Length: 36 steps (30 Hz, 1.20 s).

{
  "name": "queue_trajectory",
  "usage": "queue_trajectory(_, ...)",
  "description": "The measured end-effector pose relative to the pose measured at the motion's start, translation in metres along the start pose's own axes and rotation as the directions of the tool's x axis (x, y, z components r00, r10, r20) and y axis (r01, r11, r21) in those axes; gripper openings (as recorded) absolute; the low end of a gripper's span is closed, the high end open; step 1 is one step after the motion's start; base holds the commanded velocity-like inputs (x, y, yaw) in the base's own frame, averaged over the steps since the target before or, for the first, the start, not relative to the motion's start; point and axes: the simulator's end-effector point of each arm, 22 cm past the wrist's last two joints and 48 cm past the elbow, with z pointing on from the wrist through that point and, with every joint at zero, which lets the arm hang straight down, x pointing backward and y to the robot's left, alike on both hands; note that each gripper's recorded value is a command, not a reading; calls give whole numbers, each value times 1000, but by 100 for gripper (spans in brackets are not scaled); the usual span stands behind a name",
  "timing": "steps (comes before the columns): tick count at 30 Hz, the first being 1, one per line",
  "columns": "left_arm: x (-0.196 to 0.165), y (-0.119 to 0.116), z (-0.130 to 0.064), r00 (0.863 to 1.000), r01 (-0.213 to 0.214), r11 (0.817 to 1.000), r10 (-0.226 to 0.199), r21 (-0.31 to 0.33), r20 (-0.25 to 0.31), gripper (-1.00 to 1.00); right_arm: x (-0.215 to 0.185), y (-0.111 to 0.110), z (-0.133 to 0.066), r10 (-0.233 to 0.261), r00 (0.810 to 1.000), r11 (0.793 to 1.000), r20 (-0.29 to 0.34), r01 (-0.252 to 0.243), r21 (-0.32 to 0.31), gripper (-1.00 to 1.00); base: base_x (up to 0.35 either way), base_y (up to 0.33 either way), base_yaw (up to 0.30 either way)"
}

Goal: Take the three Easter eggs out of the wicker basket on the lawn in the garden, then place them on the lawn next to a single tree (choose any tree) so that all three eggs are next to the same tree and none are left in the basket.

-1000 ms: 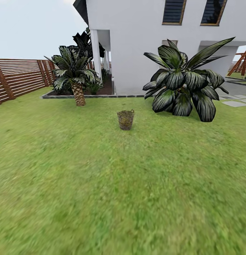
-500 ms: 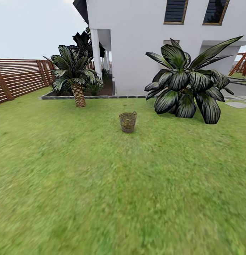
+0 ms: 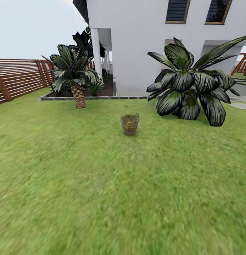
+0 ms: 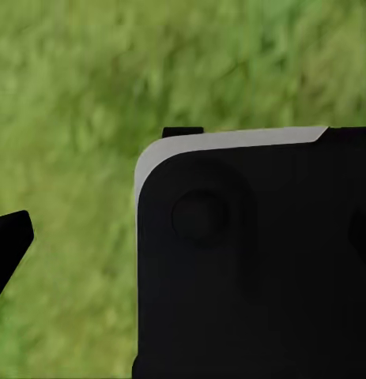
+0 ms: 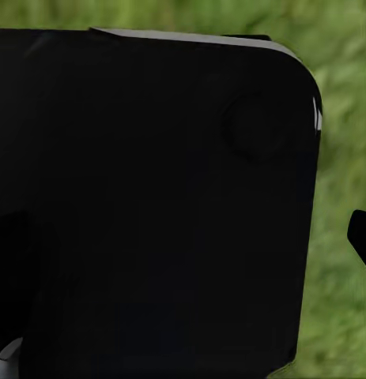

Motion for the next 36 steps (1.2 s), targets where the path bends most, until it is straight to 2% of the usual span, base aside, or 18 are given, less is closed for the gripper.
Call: queue_trajectory(36,0,0,0,1000,-1,1000,1,-1,-1,100,0,0,0,0,1000,1000,0,0,0,100,324,113,0)
